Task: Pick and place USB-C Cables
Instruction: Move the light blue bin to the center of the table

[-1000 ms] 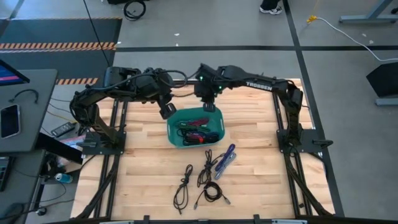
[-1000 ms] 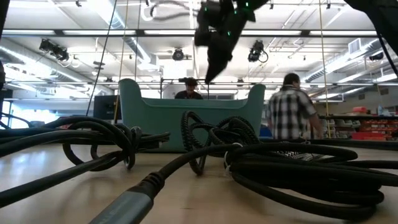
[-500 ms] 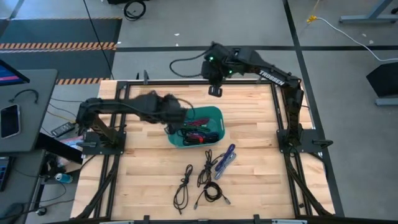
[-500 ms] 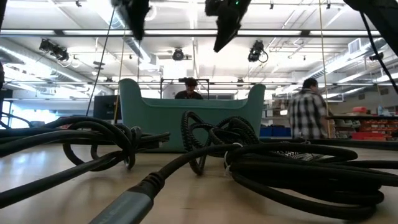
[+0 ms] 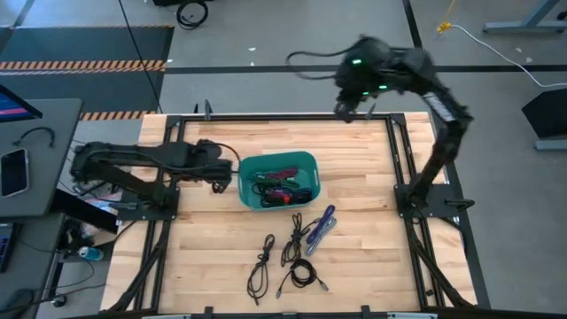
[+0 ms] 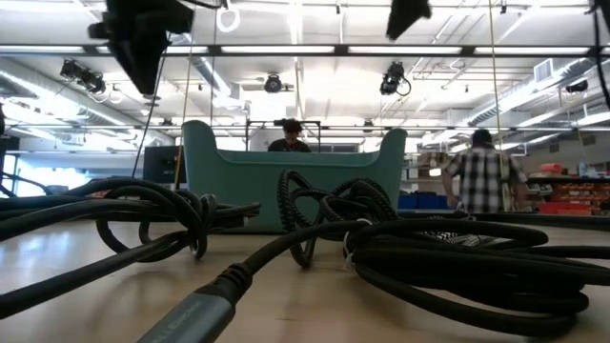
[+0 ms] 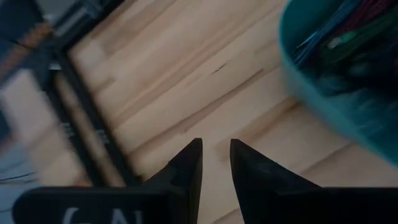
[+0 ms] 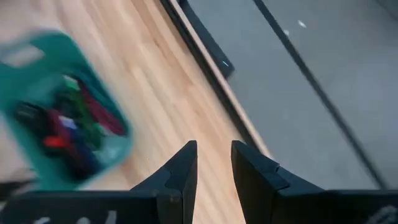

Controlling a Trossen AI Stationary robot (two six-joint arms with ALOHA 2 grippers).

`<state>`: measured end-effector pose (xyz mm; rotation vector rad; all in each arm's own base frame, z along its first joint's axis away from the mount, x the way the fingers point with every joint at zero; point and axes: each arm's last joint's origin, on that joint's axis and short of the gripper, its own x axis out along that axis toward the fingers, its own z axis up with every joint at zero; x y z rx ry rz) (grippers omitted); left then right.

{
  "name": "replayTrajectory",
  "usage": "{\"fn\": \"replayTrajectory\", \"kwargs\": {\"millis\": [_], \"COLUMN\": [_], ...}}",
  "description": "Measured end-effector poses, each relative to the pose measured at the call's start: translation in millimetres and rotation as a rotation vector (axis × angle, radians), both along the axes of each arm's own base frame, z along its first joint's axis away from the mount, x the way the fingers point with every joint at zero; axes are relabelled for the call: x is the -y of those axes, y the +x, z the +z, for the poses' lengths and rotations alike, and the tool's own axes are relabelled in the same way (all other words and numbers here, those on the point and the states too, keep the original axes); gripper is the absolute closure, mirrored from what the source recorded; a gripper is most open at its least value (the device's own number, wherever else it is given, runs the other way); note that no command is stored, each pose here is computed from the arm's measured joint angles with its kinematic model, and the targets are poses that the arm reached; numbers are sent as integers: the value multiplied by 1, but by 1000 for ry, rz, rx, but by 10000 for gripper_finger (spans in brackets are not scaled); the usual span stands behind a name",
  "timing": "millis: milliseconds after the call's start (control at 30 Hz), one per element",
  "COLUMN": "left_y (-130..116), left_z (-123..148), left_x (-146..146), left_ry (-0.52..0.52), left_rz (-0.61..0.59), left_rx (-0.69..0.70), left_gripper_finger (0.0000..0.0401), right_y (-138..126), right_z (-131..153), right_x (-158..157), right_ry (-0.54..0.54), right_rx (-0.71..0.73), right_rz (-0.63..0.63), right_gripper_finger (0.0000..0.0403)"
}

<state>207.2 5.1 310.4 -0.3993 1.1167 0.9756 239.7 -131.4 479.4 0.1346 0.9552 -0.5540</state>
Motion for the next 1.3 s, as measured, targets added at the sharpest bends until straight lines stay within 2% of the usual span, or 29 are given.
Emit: {"fn": "replayTrajectory", "kwargs": {"millis": [133, 300, 467, 567, 700, 767, 867, 933, 1067, 1167, 1300], "left_y": [-22, -40, -44, -42, -43, -43, -41, -41, -43, -45, -44], "left_z": [-8, -29, -56, -69, -77, -76, -70, -67, -66, -67, -67], "left_x": [-1, -3, -4, -4, -4, -5, -8, -12, -21, -24, -25], "left_ry": [-10, -3, -10, -12, -13, -4, 28, 56, 85, 67, 47], "left_rz": [22, 33, 42, 42, 44, 51, 48, 50, 98, 119, 145], "left_rx": [160, 297, 403, 429, 420, 423, 431, 425, 410, 402, 417], "left_gripper_finger": [312, 312, 312, 312, 312, 312, 312, 312, 312, 312, 312], "right_y": [-32, -59, -66, -58, -35, -21, 1, 15, 42, 54, 61], "right_z": [23, 41, 46, 37, 1, -26, -70, -97, -143, -170, -201], "right_x": [-22, -51, -72, -76, -72, -67, -53, -40, -5, 21, 42], "right_ry": [51, 106, 119, 74, 13, 11, 14, 12, 19, 75, 172], "right_rx": [152, 284, 329, 274, 73, -40, -130, -114, 65, 174, 144], "right_rz": [-31, -34, -42, -81, -93, -73, -14, 29, 111, 145, 145], "right_gripper_finger": [298, 298, 298, 298, 308, 336, 390, 394, 399, 400, 400]}}
